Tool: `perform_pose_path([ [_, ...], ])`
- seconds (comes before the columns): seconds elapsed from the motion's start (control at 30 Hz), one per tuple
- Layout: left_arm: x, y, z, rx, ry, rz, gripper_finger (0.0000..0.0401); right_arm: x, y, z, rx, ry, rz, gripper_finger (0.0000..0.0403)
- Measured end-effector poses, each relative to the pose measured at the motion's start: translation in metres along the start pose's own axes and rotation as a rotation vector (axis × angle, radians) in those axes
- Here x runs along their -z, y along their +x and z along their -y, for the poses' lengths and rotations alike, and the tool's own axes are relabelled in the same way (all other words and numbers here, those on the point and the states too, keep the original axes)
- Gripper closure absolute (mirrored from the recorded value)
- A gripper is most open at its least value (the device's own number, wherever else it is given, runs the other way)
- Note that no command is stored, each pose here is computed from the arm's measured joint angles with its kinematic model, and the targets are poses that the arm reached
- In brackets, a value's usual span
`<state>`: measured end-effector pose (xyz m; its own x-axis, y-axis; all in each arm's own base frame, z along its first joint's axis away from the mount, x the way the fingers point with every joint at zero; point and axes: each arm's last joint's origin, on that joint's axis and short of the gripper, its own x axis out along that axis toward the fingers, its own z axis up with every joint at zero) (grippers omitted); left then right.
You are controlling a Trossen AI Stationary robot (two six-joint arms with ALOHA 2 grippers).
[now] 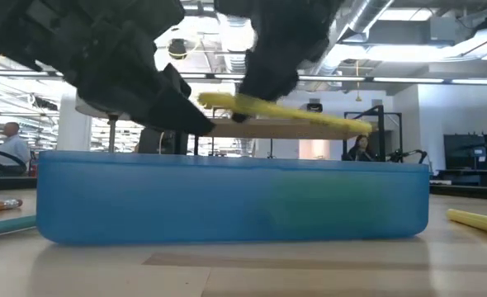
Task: Pack school essentials
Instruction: Put the top yellow pen into the blue supply box
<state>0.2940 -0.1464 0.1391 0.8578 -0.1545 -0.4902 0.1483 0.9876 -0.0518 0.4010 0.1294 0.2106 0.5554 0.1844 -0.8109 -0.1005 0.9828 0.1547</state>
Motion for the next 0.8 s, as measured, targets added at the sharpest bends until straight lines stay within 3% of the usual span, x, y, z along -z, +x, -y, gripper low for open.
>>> perform_pose_path([
  [0.37, -0.012, -0.009, 0.004, 0.023, 0.016, 0.067, 0.0314, 0.0, 0.0, -0.001, -0.001, 0.0, -0.003, 0.0216],
  [0.8, -0.013, -0.015, 0.003, -0.042, 0.015, 0.045, 0.0284, 0.001, 0.001, -0.002, -0.001, -0.001, -0.003, 0.0214],
])
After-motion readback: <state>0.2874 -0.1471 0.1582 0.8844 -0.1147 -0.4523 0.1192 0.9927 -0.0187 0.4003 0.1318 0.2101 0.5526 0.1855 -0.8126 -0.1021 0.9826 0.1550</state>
